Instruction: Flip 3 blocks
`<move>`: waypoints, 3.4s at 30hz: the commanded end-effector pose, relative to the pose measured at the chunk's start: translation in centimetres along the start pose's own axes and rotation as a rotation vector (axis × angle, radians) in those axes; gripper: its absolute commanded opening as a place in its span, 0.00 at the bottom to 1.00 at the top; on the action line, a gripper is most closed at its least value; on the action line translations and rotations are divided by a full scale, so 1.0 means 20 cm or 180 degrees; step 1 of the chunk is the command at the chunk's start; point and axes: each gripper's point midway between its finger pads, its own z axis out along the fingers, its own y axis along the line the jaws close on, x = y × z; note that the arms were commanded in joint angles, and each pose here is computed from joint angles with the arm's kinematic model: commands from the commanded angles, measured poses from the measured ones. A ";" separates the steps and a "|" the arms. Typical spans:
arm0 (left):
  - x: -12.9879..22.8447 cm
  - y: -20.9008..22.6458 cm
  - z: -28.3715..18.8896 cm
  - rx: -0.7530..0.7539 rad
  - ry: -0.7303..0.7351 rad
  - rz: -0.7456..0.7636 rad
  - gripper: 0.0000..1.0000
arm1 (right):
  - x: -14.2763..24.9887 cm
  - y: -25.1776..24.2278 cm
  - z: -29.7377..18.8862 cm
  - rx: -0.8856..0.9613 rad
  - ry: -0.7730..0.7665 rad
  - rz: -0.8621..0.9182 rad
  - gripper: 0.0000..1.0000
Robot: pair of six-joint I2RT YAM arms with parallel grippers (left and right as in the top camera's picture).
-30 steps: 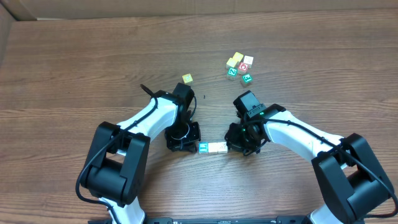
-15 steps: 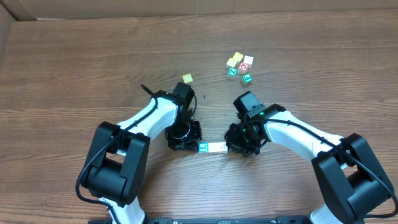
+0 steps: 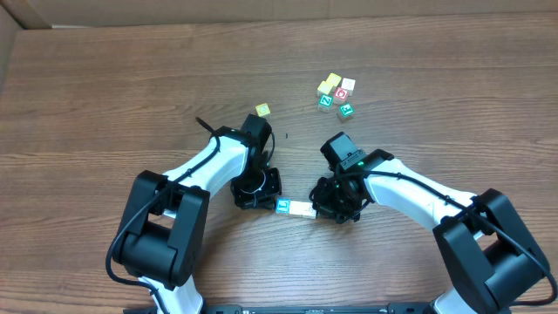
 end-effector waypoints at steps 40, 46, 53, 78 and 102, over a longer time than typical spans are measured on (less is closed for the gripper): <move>-0.13 -0.07 -0.01 0.0142 -0.0364 0.0207 0.04 | 0.15 0.03 0.04 0.0087 0.0181 0.0326 0.06; -0.13 -0.02 -0.02 0.0106 -0.0308 0.0099 0.04 | 0.15 0.03 0.01 0.0053 0.0292 0.0181 0.06; -0.12 0.09 -0.05 0.0147 -0.0162 -0.0177 0.04 | 0.04 -0.06 -0.06 0.0203 0.0133 0.0271 0.06; -0.13 0.01 -0.04 0.0215 -0.0228 -0.0087 0.04 | 0.07 0.01 0.02 0.0272 -0.0114 0.0299 0.04; -0.13 -0.07 -0.02 0.0287 -0.0301 0.0078 0.04 | 0.08 0.02 0.02 0.0237 -0.0089 0.0540 0.04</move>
